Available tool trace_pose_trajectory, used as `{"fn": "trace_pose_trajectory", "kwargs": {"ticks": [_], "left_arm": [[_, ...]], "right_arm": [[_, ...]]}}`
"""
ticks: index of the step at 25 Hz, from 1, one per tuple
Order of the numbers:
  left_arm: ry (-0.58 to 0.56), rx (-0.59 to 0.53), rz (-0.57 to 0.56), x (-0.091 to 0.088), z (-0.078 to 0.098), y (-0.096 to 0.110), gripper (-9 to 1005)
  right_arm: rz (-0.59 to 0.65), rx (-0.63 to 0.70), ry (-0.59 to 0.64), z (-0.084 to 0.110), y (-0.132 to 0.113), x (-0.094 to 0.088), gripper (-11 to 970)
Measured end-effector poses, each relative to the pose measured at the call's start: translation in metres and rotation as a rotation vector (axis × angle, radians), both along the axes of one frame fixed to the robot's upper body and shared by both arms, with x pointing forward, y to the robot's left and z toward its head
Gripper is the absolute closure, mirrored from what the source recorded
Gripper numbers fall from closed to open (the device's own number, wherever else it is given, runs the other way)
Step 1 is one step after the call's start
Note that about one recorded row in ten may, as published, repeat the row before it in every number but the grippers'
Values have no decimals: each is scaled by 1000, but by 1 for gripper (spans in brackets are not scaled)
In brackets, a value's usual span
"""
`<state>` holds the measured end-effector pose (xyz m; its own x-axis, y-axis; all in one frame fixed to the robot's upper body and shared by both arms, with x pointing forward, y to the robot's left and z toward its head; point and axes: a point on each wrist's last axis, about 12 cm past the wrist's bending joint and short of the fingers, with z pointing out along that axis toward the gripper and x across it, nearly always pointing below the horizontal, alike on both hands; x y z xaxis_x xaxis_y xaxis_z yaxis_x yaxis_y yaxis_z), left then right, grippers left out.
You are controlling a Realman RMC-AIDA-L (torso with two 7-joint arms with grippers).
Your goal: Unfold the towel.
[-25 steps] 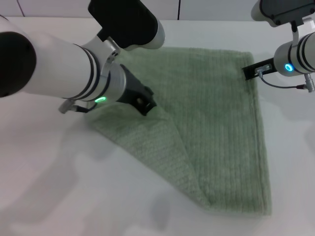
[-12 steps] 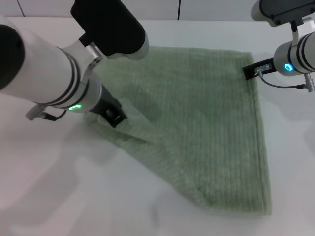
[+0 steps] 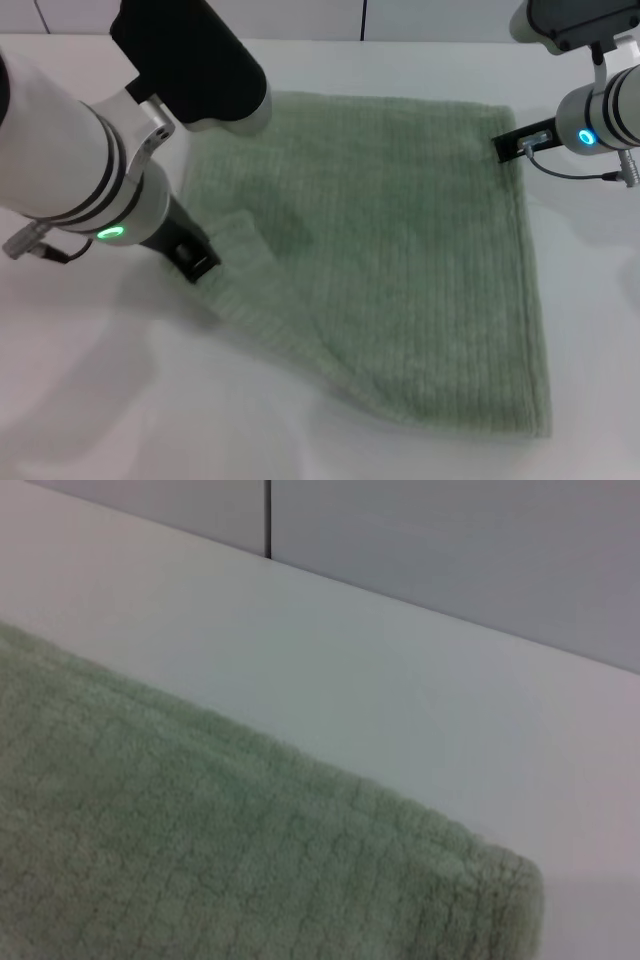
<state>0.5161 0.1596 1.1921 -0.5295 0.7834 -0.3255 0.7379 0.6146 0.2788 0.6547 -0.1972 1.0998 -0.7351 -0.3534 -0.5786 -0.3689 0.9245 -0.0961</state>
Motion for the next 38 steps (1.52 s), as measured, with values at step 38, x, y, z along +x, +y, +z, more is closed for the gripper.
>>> {"fn": "trace_pose_trajectory", "kwargs": {"ticks": [38], "left_arm": [[129,79,94,2,-11,19,796]], "right_arm": [[4,-2,-11,2,1,2,960]]}}
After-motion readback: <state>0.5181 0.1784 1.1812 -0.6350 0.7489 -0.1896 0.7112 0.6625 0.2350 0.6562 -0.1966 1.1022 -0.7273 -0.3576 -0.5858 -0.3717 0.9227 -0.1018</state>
